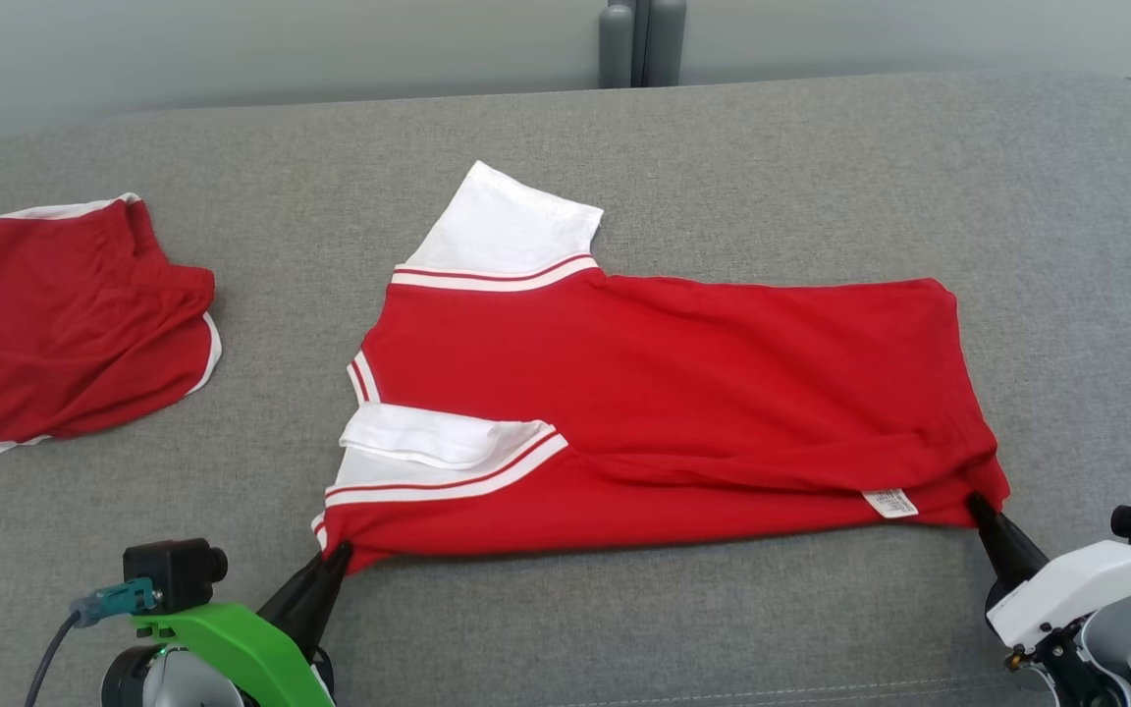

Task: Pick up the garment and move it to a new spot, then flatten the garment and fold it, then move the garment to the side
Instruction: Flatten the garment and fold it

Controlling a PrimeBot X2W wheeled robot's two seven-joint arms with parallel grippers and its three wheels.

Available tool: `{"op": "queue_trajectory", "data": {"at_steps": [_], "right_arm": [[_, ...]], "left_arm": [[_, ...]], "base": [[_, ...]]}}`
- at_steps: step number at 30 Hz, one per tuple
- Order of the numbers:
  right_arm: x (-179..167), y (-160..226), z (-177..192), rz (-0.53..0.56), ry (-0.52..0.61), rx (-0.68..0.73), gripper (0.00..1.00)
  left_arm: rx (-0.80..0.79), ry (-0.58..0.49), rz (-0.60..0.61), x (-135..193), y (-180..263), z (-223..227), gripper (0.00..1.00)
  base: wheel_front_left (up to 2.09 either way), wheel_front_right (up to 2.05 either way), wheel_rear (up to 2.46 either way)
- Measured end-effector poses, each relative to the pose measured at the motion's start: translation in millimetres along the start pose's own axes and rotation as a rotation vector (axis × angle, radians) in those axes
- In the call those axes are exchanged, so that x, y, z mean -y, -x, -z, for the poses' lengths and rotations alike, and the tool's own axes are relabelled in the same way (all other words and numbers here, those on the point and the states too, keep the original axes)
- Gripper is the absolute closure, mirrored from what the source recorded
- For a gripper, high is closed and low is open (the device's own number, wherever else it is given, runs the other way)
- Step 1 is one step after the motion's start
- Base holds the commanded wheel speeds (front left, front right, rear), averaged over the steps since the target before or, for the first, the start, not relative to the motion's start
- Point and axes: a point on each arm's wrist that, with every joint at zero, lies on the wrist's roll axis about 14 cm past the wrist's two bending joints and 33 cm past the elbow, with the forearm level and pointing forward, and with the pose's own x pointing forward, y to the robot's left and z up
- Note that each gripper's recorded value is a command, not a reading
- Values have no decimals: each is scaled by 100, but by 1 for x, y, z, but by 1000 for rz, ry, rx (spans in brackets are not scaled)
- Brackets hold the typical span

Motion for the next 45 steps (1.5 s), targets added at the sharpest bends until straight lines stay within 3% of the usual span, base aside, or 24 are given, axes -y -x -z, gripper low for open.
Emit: {"op": "queue_trajectory", "data": {"at_steps": [16,17,18,19,20,21,45], "right_arm": [[9,20,6,12,-37,-7,100],[10,21,6,19,-37,-8,99],[11,22,6,19,-36,-8,79],[11,22,5,18,-35,-5,60],[11,22,4,23,-35,-2,49],[10,23,3,22,-35,0,0],[9,32,-32,41,26,110,0]], "left_arm": [[-52,11,-8,3,13,15,100],[-54,12,-8,4,13,15,81],[-51,15,-9,4,12,14,56],[-47,21,-7,5,12,13,0],[-46,23,-10,5,12,12,0],[-46,25,-14,5,12,12,0],[72,6,-17,8,19,-21,0]], "base": [[0,0,0],[0,0,0],[0,0,0],[0,0,0],[0,0,0],[0,0,0],[0,0,0]]}}
